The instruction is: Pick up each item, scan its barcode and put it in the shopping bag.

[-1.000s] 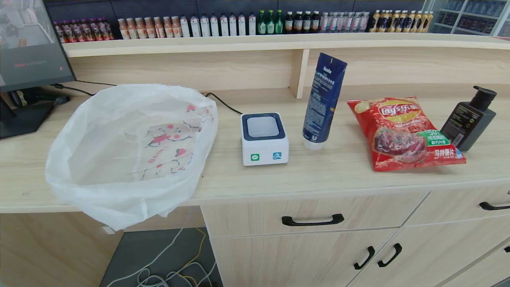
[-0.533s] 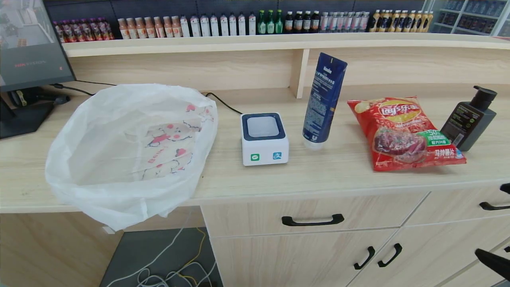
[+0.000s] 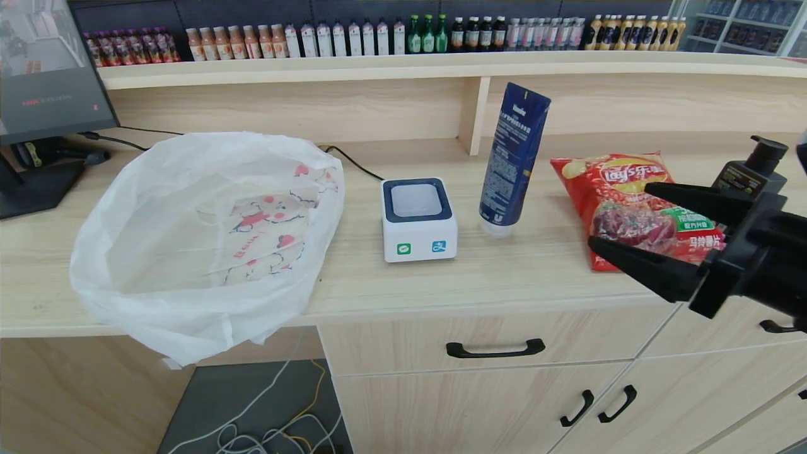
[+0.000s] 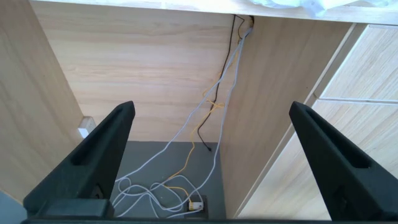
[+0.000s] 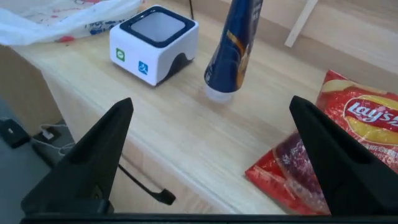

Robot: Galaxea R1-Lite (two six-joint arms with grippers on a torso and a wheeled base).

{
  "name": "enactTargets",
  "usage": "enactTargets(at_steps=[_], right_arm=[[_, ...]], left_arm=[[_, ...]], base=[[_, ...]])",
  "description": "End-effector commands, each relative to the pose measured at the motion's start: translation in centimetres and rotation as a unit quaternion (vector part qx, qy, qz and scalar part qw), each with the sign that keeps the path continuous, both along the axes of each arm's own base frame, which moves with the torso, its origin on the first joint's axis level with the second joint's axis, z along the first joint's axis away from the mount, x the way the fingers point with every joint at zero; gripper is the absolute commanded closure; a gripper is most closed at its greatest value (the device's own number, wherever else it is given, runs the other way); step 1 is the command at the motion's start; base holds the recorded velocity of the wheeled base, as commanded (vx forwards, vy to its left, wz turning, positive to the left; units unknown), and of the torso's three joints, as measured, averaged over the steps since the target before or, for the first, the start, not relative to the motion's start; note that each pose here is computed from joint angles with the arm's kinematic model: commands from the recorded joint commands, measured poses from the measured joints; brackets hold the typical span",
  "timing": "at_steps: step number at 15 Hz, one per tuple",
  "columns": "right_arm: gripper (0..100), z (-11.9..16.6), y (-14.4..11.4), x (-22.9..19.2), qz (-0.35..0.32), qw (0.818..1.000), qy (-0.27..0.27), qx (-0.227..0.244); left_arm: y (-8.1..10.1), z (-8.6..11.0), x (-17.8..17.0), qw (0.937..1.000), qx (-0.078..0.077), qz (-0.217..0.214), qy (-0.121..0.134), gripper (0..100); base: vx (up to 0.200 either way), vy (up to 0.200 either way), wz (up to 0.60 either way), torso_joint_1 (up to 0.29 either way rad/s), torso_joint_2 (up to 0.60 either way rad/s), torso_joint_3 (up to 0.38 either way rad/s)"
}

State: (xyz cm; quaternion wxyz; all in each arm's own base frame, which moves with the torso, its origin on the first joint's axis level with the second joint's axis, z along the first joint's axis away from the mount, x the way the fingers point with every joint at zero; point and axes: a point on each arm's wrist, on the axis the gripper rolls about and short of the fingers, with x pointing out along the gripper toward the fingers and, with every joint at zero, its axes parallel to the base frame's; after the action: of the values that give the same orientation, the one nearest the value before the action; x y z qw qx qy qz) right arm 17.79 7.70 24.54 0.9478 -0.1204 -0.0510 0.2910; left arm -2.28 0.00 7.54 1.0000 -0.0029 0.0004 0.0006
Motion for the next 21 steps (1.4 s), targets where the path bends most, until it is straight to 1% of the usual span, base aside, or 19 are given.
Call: enactTargets(at_steps=[1,2,3,4,5,6,9,12,13,17,18,21], right_arm=[[0,-1.7,2.2,2.5,-0.001,0.999,0.036,0.003],[0,-1.9,3.6,3.8,-0.04,0.998,0.026,0.026],[0,-1.9,4.4,4.8,-0.067,0.997,0.014,0.038],[0,-2.0,4.8,5.2,-0.072,0.996,0.01,0.043],[0,-2.1,5.4,6.3,-0.089,0.994,-0.006,0.065],[0,-2.0,5.6,6.8,-0.096,0.992,-0.016,0.077],[0,-1.6,6.5,7.7,-0.089,0.992,-0.023,0.084],[0,-1.7,7.1,8.3,-0.086,0.992,-0.016,0.096],[0,-1.5,7.2,8.5,-0.087,0.991,-0.016,0.104],[0,-0.9,8.2,10.6,-0.131,0.978,-0.011,0.162],[0,-1.0,8.5,10.8,-0.128,0.978,-0.013,0.166],[0,-1.8,9.2,11.4,-0.127,0.98,-0.02,0.15]], left_arm=[[0.0,0.0,0.0,1.0,0.0,0.0,0.0,0],[0.0,0.0,0.0,1.0,0.0,0.0,0.0,0],[0.0,0.0,0.0,1.0,0.0,0.0,0.0,0],[0.0,0.0,0.0,1.0,0.0,0.0,0.0,0],[0.0,0.0,0.0,1.0,0.0,0.0,0.0,0],[0.0,0.0,0.0,1.0,0.0,0.0,0.0,0],[0.0,0.0,0.0,1.0,0.0,0.0,0.0,0],[0.0,0.0,0.0,1.0,0.0,0.0,0.0,0],[0.0,0.0,0.0,1.0,0.0,0.0,0.0,0],[0.0,0.0,0.0,1.0,0.0,0.0,0.0,0],[0.0,0.0,0.0,1.0,0.0,-0.001,0.0,0],[0.0,0.0,0.0,1.0,0.0,0.0,0.0,0]], base=[[0.0,0.0,0.0,0.0,0.0,0.0],[0.0,0.0,0.0,0.0,0.0,0.0],[0.0,0.0,0.0,0.0,0.0,0.0],[0.0,0.0,0.0,0.0,0.0,0.0],[0.0,0.0,0.0,0.0,0.0,0.0],[0.0,0.0,0.0,0.0,0.0,0.0],[0.0,0.0,0.0,0.0,0.0,0.0],[0.0,0.0,0.0,0.0,0.0,0.0],[0.0,0.0,0.0,0.0,0.0,0.0],[0.0,0.0,0.0,0.0,0.0,0.0],[0.0,0.0,0.0,0.0,0.0,0.0],[0.0,0.0,0.0,0.0,0.0,0.0]])
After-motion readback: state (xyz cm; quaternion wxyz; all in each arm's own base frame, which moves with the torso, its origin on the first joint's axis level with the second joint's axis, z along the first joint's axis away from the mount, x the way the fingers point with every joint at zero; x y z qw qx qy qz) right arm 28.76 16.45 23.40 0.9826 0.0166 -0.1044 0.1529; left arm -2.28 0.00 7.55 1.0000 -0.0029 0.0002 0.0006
